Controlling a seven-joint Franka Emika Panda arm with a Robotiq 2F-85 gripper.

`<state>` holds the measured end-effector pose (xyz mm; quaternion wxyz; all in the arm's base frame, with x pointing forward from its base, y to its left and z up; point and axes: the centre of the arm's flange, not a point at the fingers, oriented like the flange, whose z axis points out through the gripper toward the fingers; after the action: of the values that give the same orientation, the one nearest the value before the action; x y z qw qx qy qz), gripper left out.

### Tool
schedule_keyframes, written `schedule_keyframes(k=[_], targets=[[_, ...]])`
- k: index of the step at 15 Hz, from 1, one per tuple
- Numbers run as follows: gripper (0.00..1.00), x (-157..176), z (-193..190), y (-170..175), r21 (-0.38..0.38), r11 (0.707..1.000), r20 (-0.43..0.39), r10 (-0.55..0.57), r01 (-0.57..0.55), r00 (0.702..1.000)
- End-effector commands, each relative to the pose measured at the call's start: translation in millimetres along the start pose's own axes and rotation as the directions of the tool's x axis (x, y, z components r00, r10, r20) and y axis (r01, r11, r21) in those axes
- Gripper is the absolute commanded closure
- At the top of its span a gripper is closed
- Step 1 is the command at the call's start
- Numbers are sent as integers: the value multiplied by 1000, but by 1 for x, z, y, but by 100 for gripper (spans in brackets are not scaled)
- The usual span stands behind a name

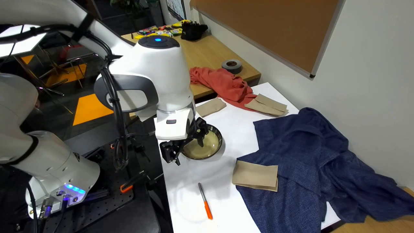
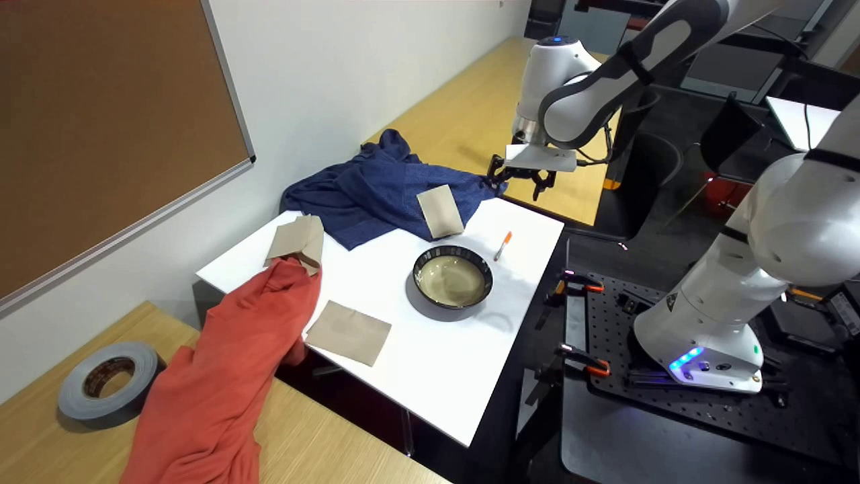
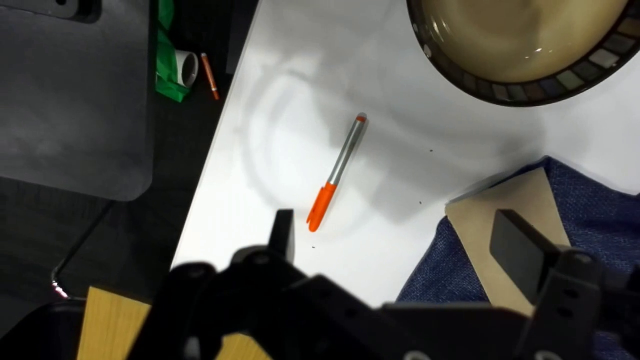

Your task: Put the pen in the bowl then remove the pen and put it on the table

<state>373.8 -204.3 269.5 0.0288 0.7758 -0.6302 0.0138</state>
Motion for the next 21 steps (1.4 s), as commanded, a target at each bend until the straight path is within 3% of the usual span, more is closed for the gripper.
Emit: schedule_keyframes(k=[1,10,16,21], targets=[[0,11,5,-2,-4,1000,0,21,-21,1000],[0,53,67,11,-10,998,113,62,-61,992],[0,60,111,8,33,997,81,70,-72,994],[0,61,140,6,5,993,70,113,-114,991]])
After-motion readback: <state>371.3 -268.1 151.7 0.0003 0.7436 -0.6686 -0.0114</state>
